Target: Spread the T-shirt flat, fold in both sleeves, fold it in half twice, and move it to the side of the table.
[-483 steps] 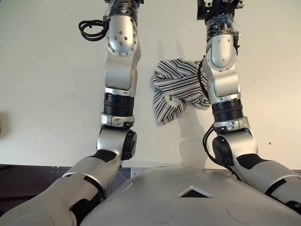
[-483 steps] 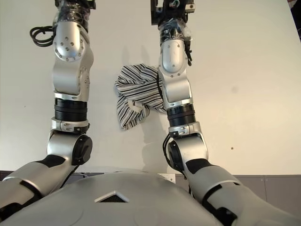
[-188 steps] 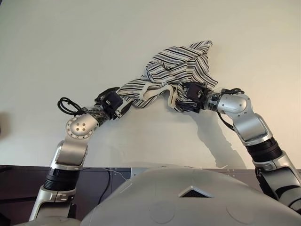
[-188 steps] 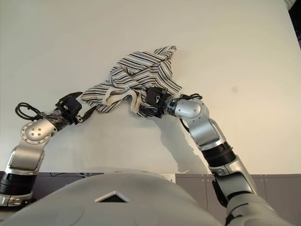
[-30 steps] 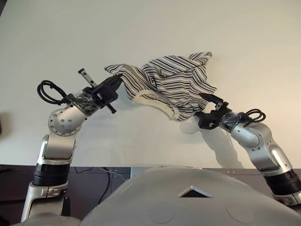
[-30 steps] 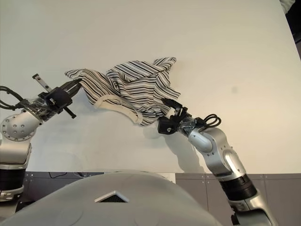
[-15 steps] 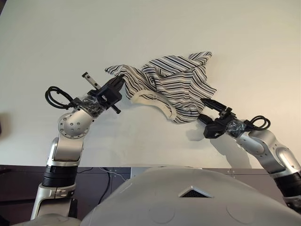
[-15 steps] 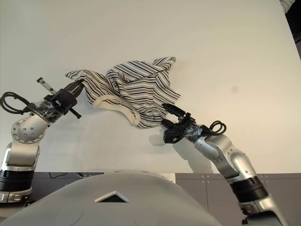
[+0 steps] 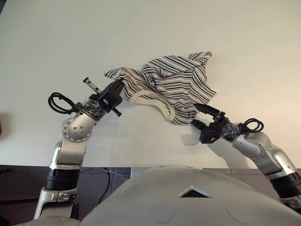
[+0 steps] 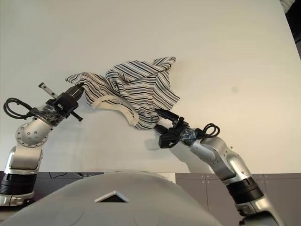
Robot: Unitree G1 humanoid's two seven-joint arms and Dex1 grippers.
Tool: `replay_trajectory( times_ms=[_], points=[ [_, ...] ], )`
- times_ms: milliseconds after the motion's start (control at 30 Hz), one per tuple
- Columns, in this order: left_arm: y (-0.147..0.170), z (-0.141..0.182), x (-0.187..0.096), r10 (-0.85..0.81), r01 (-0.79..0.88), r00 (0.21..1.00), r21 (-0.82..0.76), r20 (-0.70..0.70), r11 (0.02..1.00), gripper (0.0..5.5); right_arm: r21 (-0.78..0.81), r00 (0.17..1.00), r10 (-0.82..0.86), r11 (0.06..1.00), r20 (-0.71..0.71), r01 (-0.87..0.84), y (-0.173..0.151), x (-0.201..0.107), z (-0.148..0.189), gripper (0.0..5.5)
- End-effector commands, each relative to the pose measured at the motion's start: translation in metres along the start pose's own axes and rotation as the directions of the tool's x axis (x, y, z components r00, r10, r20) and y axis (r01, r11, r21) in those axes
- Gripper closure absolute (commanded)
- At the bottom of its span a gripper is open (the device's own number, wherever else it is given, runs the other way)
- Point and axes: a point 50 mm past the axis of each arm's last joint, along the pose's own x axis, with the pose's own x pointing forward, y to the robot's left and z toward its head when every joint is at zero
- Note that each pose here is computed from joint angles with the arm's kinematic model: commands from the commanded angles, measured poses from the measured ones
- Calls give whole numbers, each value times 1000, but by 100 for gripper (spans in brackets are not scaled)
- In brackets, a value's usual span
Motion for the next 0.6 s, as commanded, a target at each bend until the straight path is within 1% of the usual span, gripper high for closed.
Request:
replay_trajectory(
  times_ms=[33, 133, 167, 267, 333, 400, 500, 600],
  points=[
    [1, 3, 3, 0, 0, 1000, 18, 15, 1000, 539, 43, 989, 146, 988, -19, -145, 9, 6, 2, 214],
    [-3, 4, 2, 11, -11, 1000, 7, 9, 1000, 539, 49, 965, 259, 965, -51, -257, -5, 6, -1, 214],
    [-4, 4, 2, 13, -13, 1000, 5, 7, 1000, 539, 63, 961, 268, 963, -71, -264, -10, 8, -3, 214],
    [-7, 5, 3, 8, -8, 1000, 4, 12, 1000, 539, 105, 957, 235, 970, -168, -220, -12, 14, -12, 214],
    [-7, 5, 1, 9, -9, 1000, 3, 7, 1000, 539, 113, 952, 227, 972, -207, -207, -9, 7, -13, 214],
    [-8, 3, -1, 8, -8, 1000, 3, -1, 1000, 539, 98, 946, 215, 975, -241, -197, -8, -8, -10, 214],
    [-9, 2, -3, 9, -9, 1000, 4, -8, 1000, 539, 78, 947, 195, 981, -257, -180, -7, -19, -6, 214],
    [-8, 1, -3, 13, -13, 1000, 9, -12, 1000, 539, 49, 961, 147, 989, -236, -139, -6, -20, -3, 214]
  ],
)
